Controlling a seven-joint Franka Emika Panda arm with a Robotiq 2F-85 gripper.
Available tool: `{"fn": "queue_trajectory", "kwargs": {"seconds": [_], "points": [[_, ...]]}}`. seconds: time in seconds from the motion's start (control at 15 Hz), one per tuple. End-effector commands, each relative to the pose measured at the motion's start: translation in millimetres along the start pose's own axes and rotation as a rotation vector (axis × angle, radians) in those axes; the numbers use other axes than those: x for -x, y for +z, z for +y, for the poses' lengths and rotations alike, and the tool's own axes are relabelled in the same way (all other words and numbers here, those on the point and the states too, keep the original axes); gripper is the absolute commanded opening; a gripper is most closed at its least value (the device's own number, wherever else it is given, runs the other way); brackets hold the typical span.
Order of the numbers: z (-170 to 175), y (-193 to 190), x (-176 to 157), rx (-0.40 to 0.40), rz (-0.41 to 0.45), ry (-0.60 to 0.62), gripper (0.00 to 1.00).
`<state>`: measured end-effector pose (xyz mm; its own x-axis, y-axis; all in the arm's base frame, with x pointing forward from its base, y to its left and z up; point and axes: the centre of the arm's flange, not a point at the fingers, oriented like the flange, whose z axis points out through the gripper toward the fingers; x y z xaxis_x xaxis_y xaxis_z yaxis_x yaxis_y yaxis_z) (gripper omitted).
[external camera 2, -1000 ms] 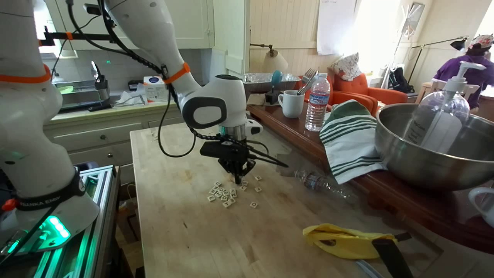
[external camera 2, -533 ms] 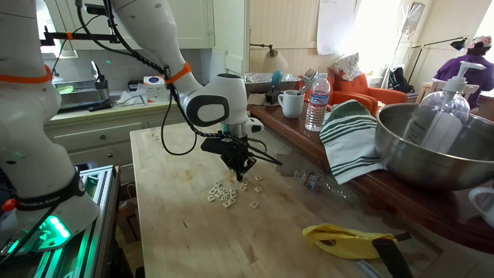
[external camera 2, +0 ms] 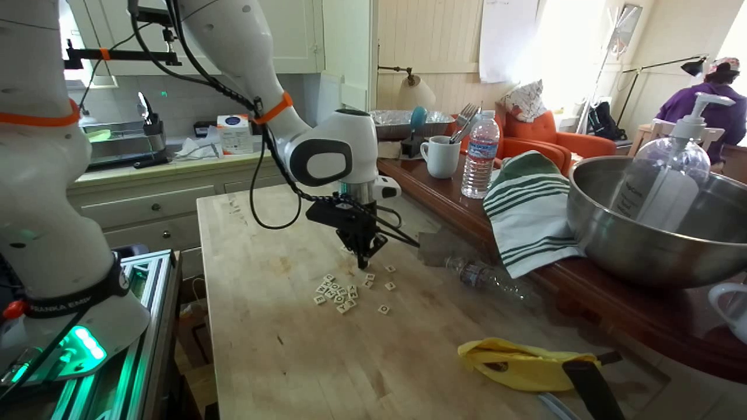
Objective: Align the blocks on the table
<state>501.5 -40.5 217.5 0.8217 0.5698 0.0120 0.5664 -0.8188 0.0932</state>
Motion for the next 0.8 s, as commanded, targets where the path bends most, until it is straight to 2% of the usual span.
{"fn": "queue_trajectory", "kwargs": {"seconds": [0.0, 0.73], "points": [[-3.1, 11.0, -11.2, -0.017, -0.04, 0.037, 0.0], [-3.9, 12.3, -20.0, -0.033, -0.065, 0.119, 0.0]]}}
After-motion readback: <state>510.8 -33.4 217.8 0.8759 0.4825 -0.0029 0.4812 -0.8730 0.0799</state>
